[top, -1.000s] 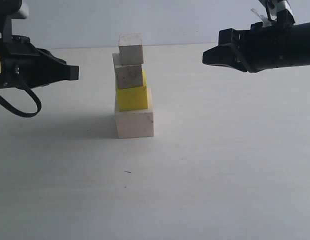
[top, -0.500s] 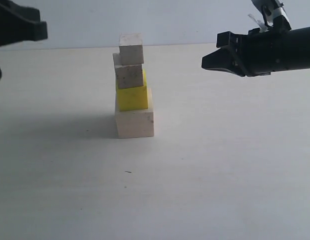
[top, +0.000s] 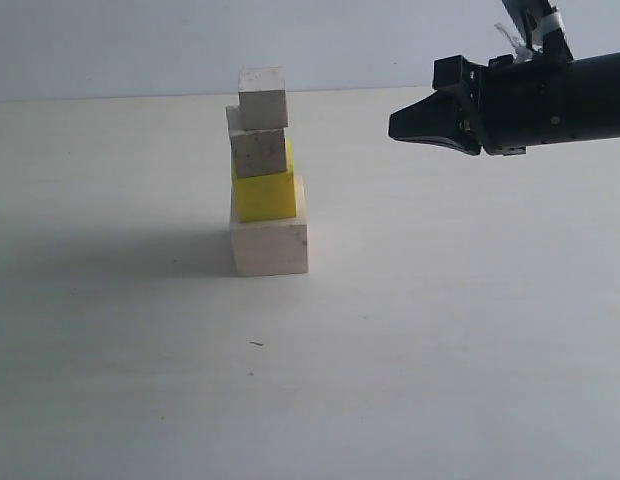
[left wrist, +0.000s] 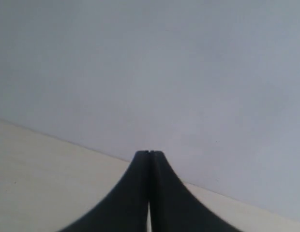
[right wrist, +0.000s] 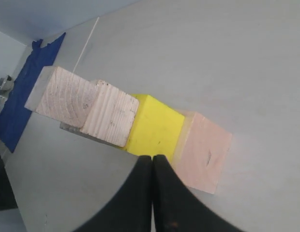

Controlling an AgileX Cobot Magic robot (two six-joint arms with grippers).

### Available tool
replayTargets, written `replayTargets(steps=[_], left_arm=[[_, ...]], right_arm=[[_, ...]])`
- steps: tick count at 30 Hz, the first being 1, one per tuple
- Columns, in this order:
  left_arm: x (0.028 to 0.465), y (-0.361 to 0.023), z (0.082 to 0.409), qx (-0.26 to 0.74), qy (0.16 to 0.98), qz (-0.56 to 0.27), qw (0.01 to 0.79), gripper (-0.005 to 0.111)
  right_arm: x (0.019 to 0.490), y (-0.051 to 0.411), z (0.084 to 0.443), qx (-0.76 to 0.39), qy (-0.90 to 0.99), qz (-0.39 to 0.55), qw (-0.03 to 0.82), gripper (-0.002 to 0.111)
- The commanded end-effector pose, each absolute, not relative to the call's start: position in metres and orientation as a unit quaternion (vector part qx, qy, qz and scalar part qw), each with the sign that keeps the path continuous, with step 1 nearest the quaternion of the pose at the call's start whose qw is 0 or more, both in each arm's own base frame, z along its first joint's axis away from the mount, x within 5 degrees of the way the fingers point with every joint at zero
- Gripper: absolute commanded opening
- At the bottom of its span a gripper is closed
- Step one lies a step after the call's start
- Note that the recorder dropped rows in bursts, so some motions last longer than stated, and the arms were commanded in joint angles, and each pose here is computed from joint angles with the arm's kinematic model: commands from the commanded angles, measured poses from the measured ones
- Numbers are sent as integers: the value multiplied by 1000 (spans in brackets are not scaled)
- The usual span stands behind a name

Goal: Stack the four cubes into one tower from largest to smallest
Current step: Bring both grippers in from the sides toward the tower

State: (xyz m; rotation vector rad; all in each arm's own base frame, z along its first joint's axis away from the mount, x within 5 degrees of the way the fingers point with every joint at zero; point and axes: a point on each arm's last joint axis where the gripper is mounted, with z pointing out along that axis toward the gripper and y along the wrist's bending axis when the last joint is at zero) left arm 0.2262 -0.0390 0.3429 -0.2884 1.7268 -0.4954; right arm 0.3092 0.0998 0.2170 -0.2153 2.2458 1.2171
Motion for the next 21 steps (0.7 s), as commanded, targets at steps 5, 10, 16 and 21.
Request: replayTargets(steps=[5, 10, 16, 21], left_arm=[[234, -63, 314, -36, 816, -175, 549, 0], [241, -98, 289, 55, 843, -169, 508, 0], [257, -108, 260, 69, 866, -155, 471, 0], [265, -111, 240, 74, 881, -144, 444, 0]], right_arm=[[310, 102, 219, -79, 835, 466, 282, 0], [309, 102, 218, -87, 838, 461, 279, 0], [308, 102, 218, -90, 837, 462, 277, 0], [308, 102, 219, -89, 837, 463, 278, 0]])
